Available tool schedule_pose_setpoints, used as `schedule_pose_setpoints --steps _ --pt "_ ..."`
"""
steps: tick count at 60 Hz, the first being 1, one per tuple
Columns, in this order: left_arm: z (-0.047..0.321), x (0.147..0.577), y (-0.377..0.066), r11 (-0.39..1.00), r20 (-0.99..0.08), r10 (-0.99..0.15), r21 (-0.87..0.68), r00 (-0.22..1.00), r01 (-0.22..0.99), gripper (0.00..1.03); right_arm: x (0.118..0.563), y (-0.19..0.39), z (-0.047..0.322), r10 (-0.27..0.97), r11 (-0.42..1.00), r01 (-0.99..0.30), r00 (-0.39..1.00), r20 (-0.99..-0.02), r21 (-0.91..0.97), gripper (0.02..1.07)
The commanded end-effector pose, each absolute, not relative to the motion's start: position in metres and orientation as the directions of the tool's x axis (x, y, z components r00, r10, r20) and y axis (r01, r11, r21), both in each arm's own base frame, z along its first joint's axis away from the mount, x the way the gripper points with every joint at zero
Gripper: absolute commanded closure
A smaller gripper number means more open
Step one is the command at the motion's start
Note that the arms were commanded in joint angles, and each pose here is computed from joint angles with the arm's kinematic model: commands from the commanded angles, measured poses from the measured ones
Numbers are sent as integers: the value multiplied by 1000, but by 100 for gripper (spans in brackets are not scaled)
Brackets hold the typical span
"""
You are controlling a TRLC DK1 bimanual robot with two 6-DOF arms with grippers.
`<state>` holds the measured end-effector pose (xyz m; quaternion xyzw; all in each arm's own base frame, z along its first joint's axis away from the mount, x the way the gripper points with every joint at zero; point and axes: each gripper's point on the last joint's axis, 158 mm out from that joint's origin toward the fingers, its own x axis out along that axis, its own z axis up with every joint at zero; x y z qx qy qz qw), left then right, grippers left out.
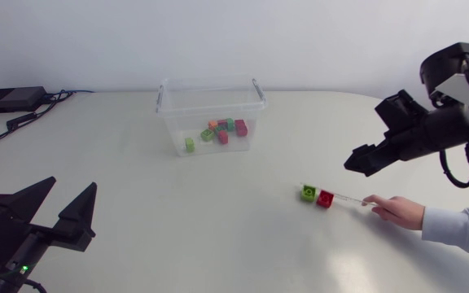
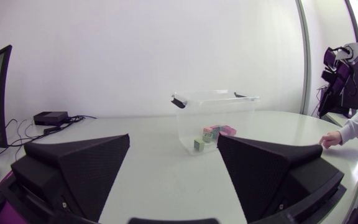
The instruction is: Place the duplo bricks in the container
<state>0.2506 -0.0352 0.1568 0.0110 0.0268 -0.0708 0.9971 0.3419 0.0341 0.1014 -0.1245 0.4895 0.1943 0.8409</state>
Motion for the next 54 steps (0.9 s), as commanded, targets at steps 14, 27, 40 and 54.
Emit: schedule_pose_setpoints --steps 14,27,40,54 --pt "152 251 -33 992 -55 -130 -6 990 130 4 286 81 30 216 681 -730 126 -968 56 8" --pt "152 251 -33 992 -56 -130 -6 990 130 4 220 107 14 165 516 -852 4 -986 83 7" --pt "152 251 -33 992 -55 -130 -6 990 130 4 183 108 8 106 445 -893 -20 -994 66 7" --pt "152 251 -33 991 -56 -131 -6 990 131 4 200 97 10 58 499 -866 63 -996 -25 7"
